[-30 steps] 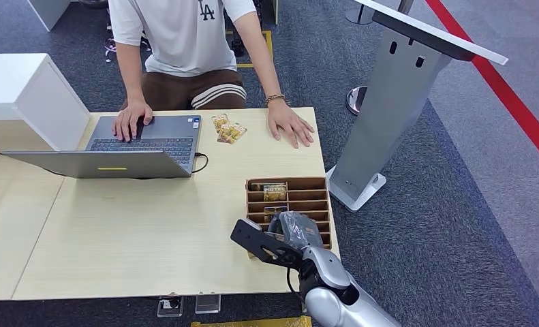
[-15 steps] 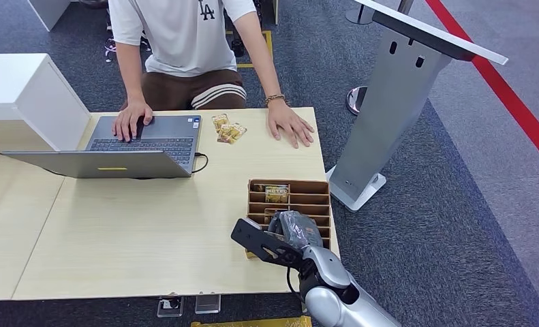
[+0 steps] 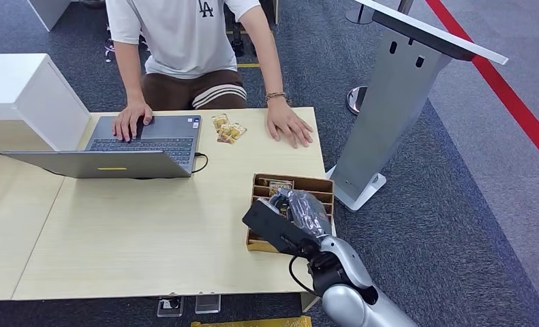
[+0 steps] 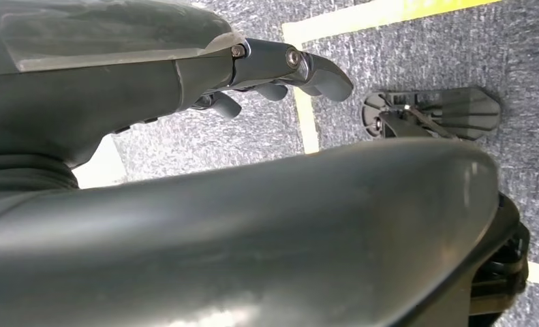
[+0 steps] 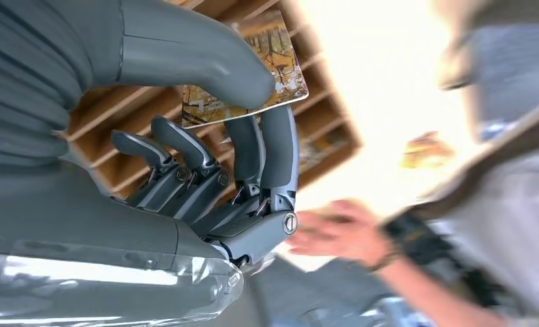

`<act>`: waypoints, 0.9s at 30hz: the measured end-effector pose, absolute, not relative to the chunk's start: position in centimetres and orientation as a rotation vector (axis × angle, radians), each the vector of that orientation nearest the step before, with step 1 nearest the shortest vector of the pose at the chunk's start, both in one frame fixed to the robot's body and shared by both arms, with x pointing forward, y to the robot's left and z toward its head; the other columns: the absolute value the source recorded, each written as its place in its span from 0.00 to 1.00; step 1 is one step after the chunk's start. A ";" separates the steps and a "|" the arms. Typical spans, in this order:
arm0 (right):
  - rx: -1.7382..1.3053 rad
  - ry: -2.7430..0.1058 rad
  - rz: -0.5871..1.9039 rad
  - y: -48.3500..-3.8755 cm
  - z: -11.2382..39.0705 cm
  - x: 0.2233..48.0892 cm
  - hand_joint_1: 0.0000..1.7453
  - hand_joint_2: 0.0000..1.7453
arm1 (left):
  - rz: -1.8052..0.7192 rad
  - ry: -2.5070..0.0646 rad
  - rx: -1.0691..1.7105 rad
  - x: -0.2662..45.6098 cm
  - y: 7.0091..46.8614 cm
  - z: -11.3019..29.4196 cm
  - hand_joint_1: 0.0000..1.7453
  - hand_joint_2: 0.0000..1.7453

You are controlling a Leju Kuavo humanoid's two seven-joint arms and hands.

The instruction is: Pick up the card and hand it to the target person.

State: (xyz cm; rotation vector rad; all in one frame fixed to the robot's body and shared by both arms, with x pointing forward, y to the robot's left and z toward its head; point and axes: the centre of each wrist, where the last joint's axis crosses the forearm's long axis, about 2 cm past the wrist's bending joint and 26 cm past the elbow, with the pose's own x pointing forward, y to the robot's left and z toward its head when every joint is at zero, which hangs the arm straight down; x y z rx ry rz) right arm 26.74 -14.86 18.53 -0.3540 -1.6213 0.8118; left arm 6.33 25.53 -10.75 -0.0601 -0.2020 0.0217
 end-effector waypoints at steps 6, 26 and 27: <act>-0.129 -1.840 0.714 -15.2 20.5 26.4 1.00 1.00 | 0.026 -0.217 -0.066 6.3 25.6 -10.8 0.00 0.00; -0.132 -2.097 0.561 -15.2 21.1 26.9 1.00 1.00 | 0.040 -0.227 -0.076 6.3 25.6 -10.8 0.00 0.00; -0.135 -2.097 0.560 -15.2 21.1 26.9 1.00 1.00 | 0.040 -0.228 -0.077 6.3 25.6 -10.8 0.00 0.00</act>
